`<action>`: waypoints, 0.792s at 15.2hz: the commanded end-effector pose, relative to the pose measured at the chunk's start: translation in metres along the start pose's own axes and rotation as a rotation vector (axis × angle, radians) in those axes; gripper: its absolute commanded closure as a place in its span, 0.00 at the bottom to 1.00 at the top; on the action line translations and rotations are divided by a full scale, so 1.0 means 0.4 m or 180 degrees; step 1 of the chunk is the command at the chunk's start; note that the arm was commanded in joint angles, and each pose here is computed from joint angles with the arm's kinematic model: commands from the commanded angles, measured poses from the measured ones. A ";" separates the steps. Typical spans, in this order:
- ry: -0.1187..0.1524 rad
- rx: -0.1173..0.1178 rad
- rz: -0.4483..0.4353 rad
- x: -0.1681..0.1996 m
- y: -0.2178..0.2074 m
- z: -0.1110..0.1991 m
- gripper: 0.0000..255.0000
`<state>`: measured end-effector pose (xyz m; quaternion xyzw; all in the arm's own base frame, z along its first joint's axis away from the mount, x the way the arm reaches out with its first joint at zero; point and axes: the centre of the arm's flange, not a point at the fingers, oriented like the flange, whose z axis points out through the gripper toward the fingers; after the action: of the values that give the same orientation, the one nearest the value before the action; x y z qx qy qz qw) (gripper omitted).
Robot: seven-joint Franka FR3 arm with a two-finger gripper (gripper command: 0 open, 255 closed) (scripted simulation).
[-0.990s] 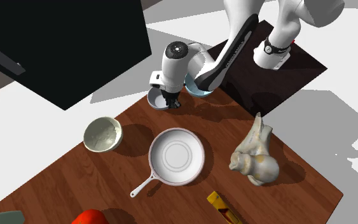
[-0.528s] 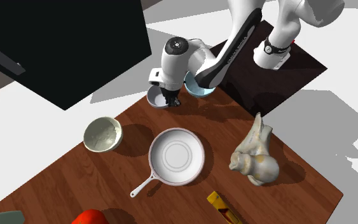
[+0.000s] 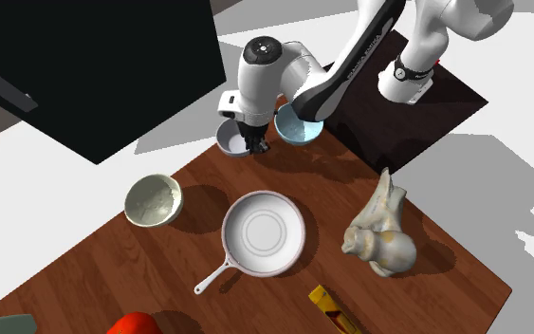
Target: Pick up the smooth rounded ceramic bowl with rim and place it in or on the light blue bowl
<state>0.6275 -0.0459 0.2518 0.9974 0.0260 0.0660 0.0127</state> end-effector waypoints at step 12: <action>0.0000 0.0000 0.0000 0.018 0.005 -0.169 1.00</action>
<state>0.6262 -0.0462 0.3148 0.9974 0.0260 0.0659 0.0127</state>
